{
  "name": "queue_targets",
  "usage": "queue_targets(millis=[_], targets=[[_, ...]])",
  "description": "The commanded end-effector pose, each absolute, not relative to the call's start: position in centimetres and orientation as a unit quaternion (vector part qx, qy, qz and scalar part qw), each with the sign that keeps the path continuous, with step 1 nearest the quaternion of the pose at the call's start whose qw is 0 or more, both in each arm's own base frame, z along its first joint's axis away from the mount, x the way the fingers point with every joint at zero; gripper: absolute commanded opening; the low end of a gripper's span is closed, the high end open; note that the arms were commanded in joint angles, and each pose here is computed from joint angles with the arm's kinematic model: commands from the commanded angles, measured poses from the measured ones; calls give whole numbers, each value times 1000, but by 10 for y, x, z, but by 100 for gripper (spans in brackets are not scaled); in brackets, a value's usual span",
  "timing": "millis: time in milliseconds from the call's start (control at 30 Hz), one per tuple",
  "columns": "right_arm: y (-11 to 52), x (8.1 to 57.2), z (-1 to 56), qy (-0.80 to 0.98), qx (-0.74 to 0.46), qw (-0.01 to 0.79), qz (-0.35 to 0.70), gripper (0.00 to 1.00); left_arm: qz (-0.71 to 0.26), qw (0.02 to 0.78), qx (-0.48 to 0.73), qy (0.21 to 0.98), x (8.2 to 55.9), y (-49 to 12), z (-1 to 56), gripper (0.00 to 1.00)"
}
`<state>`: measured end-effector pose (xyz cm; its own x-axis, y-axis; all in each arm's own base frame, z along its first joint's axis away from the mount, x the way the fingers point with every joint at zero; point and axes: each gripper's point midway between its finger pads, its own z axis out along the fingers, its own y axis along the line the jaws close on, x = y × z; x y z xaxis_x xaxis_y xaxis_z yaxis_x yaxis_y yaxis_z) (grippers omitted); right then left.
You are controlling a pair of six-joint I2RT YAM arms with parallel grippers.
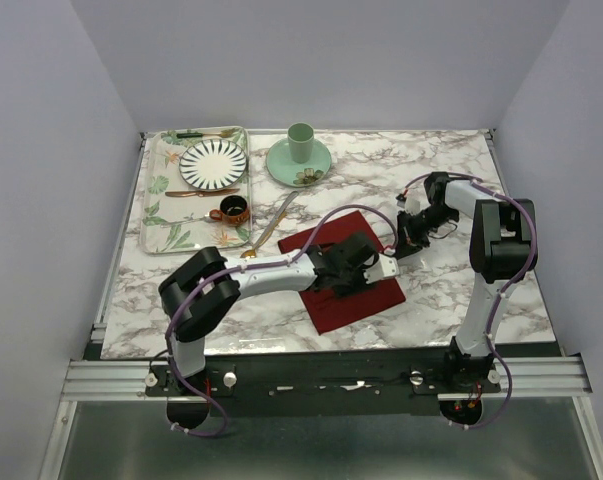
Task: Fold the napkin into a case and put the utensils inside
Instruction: Smooth out the square-folded napkin at the center of the board.
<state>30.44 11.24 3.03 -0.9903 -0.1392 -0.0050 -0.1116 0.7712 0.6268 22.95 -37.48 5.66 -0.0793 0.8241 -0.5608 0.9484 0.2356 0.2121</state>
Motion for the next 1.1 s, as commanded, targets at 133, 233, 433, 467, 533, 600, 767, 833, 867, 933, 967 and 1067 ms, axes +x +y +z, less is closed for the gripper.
queue_targets(millis=[133,233,433,467,533,600,767,833,867,933,967,1067], targets=[[119,300,35,-935,64,25,-347,1,-112,293,603,733,231,-394,46,56],[120,299,35,-935,63,26,-348,1,-113,289,604,734,231,-395,42,57],[120,299,35,-934,62,26,-351,1,-108,283,608,734,232,-394,34,55],[120,299,34,-934,64,27,-350,1,-108,283,609,733,232,-394,34,55],[120,298,34,-935,63,28,-349,1,-107,281,610,733,232,-394,33,53],[120,298,34,-934,64,27,-349,1,-108,278,611,733,231,-393,34,53],[119,299,33,-935,63,28,-349,1,-118,276,616,728,228,-395,38,61],[120,298,33,-935,62,28,-349,1,-114,271,618,729,228,-394,35,63],[120,298,33,-934,63,28,-349,1,-113,270,619,729,227,-393,34,63],[120,298,33,-934,64,27,-349,1,-113,266,621,728,226,-393,32,63],[119,299,33,-935,63,27,-349,1,-112,265,621,729,226,-391,31,63],[119,299,33,-935,65,27,-348,1,-112,263,617,733,230,-389,30,59]])
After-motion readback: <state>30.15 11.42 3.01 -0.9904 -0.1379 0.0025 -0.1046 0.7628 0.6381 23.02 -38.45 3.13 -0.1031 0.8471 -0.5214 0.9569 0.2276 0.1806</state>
